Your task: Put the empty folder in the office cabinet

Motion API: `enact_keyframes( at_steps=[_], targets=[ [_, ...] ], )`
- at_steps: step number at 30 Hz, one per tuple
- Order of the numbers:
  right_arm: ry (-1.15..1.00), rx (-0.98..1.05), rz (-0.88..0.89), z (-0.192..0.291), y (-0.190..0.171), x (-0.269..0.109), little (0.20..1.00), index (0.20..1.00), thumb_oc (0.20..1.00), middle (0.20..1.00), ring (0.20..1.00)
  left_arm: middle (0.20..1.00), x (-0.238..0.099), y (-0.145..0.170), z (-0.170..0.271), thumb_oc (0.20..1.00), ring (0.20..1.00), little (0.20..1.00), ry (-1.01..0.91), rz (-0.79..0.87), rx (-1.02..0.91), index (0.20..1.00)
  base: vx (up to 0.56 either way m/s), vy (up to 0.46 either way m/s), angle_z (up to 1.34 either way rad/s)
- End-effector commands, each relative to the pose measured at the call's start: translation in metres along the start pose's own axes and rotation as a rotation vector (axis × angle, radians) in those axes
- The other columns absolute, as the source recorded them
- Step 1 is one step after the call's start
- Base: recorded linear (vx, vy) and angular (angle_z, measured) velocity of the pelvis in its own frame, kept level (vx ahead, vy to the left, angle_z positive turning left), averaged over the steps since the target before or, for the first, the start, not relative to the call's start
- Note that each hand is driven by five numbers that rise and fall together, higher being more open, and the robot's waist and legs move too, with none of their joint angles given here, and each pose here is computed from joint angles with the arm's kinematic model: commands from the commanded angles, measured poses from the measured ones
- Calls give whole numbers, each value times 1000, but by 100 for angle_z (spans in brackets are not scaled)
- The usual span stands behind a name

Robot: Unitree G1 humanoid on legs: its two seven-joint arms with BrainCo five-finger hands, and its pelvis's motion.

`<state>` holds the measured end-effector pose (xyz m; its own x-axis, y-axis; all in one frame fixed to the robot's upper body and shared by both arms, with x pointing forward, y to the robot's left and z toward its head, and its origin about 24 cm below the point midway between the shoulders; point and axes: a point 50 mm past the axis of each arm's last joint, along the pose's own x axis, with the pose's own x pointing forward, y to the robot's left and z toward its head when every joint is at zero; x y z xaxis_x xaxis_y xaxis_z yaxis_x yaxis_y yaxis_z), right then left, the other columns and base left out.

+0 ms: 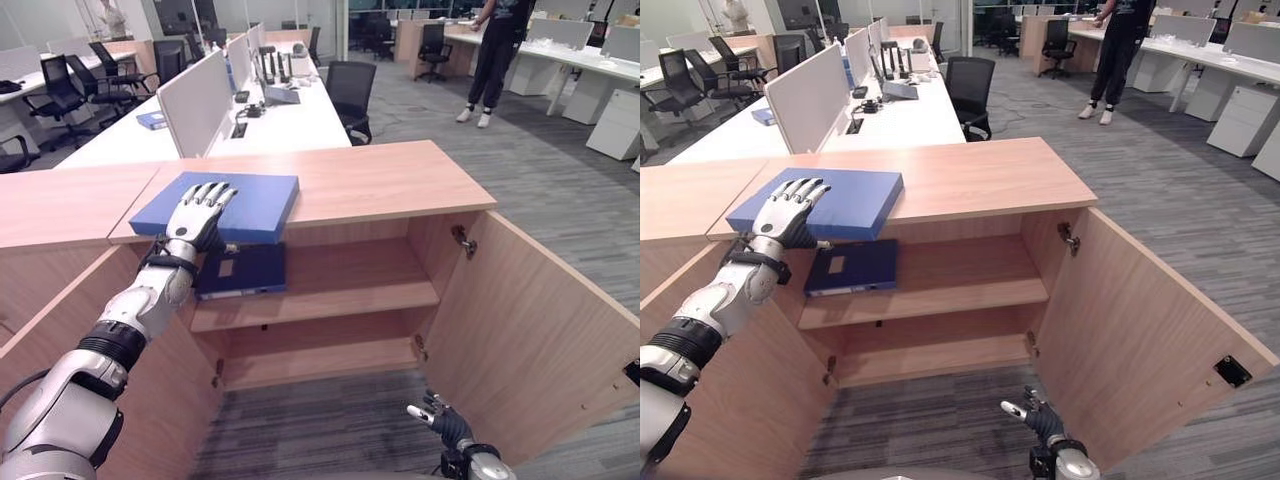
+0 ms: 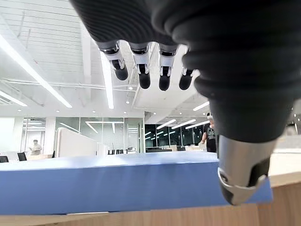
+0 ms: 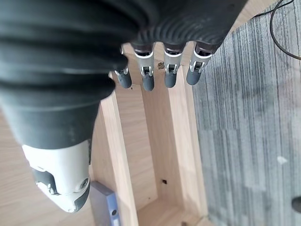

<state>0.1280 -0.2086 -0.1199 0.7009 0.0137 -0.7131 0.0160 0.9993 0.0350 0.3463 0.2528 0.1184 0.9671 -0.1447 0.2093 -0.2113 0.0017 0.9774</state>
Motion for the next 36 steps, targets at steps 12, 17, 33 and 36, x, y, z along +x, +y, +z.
enact_keyframes(
  at_steps=[12,17,33,36],
  targets=[
    [-157,45,15,41,0,9,1000,1000,1000,1000,1000,1000,32,61,-38,1000,1000,1000,150,157,19,1000,12,56,-9],
    [-167,51,12,43,0,9,1000,1000,1000,1000,1000,1000,28,55,-44,1000,1000,1000,193,149,-20,1000,14,38,-4],
    [-176,62,22,42,4,7,1000,1000,1000,1000,1000,1000,19,41,-55,1000,1000,1000,263,113,-58,1000,-1,18,-3],
    [-177,68,26,41,5,6,1000,1000,1000,1000,1000,1000,16,39,-59,1000,1000,1000,282,104,-58,1000,0,7,-1]
  ],
)
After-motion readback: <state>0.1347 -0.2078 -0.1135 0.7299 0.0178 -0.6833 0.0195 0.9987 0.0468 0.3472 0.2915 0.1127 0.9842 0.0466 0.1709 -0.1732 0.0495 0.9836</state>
